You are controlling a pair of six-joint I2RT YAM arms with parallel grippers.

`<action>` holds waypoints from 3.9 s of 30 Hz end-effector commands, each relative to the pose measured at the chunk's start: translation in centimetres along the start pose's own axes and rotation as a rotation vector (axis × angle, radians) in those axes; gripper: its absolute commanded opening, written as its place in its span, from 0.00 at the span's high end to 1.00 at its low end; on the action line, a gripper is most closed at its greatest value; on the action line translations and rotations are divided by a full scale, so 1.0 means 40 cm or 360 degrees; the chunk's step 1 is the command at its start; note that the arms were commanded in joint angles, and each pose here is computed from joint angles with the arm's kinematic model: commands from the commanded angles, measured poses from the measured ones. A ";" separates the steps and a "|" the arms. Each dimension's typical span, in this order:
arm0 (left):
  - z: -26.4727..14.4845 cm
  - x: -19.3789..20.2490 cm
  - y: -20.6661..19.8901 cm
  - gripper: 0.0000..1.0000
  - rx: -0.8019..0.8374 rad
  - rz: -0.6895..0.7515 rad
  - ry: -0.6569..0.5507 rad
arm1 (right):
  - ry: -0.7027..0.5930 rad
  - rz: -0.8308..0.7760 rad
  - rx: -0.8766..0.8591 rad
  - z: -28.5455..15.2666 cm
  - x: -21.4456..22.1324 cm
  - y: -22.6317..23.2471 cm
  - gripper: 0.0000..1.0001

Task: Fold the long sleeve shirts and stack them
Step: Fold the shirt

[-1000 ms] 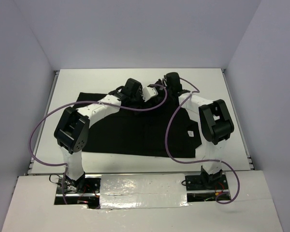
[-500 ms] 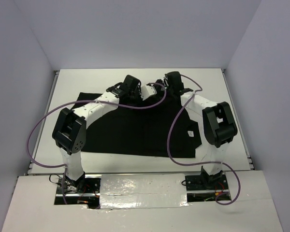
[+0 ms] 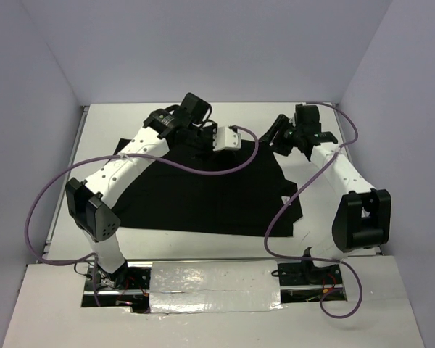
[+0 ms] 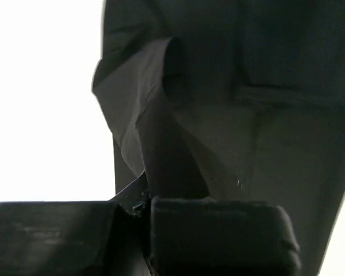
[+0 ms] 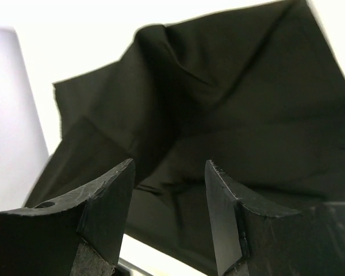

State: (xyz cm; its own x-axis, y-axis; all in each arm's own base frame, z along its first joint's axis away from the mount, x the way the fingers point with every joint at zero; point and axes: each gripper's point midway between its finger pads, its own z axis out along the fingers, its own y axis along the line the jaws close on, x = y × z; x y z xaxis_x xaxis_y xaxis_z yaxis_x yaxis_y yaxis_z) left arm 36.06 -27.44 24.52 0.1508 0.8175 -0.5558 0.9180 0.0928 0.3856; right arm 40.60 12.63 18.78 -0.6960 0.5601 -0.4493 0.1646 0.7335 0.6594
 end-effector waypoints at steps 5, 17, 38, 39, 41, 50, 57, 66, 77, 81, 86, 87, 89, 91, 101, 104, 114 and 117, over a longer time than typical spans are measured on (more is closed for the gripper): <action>-0.140 -0.108 -0.076 1.00 0.0190 0.0228 -0.0177 | 0.0004 -0.0265 0.0184 -0.076 0.026 -0.053 0.40; -0.186 -0.079 -0.029 1.00 -0.0057 0.0185 -0.0076 | 0.0098 -0.0981 -0.0123 -0.113 0.130 0.084 0.40; -0.089 -0.196 -0.106 1.00 0.0210 0.0404 -0.0305 | -0.0371 -0.1463 -0.0442 -0.264 0.089 0.147 0.37; -0.080 -0.197 -0.089 1.00 0.0163 0.0411 -0.0287 | -0.0364 -0.1466 -0.0447 -0.262 0.096 0.141 0.37; -0.049 -0.200 -0.052 1.00 0.0067 0.0430 -0.0277 | -0.0380 -0.1488 -0.0495 -0.267 0.104 0.148 0.37; 0.106 -0.117 0.053 1.00 -0.0240 0.0627 -0.0028 | -0.0387 -0.1456 -0.0471 -0.225 0.106 0.123 0.37; 0.181 -0.119 0.108 1.00 -0.0395 0.0618 -0.0020 | -0.0265 -0.1323 -0.0425 -0.156 0.122 0.088 0.37; 0.250 -0.075 0.166 1.00 -0.0604 0.0516 0.0116 | -0.0232 -0.1125 -0.0357 -0.104 0.112 0.037 0.38; 0.313 -0.062 0.212 1.00 -0.0721 0.0432 0.0198 | -0.0200 -0.0923 -0.0170 -0.067 0.077 -0.052 0.38; 0.328 -0.057 0.196 1.00 -0.0642 0.0420 0.0210 | -0.0196 -0.0864 -0.0127 -0.059 0.075 -0.073 0.38; 0.339 -0.022 0.120 0.92 -0.0342 0.0553 0.0260 | -0.0192 -0.0824 -0.0107 -0.059 0.078 -0.093 0.38; 0.343 -0.031 0.096 0.91 -0.0251 0.0574 0.0207 | -0.0190 -0.0824 -0.0111 -0.059 0.081 -0.093 0.38; 0.337 -0.032 0.044 0.90 -0.0063 0.0589 0.0152 | -0.0190 -0.0823 -0.0105 -0.061 0.083 -0.096 0.38; 0.335 -0.027 -0.003 0.83 0.0080 0.0576 0.0123 | -0.0183 -0.0805 -0.0092 -0.061 0.084 -0.103 0.38; 0.277 -0.016 -0.239 0.01 0.0706 0.0531 0.0079 | -0.0104 -0.0495 0.0200 -0.059 0.083 -0.222 0.34; 0.215 -0.019 -0.256 0.01 0.0783 0.0469 0.0106 | -0.0084 -0.0424 0.0088 -0.052 0.099 -0.190 0.37; 0.126 0.028 0.048 0.44 0.0242 -0.0899 -0.0164 | 0.0160 -0.0390 -0.0278 0.058 0.188 -0.030 0.56; 0.121 0.126 0.125 0.47 0.0120 -0.1207 -0.0201 | 0.0240 -0.0350 -0.0185 0.132 0.169 -0.046 0.48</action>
State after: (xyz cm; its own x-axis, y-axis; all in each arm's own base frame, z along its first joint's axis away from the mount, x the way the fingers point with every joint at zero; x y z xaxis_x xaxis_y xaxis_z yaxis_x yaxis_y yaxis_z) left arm 41.65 -27.16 18.30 -0.2953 0.6762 -0.6750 0.9221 0.3867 -0.0161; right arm 36.47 16.16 10.56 -0.8085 0.3038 -0.5041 -0.0708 0.8000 0.5958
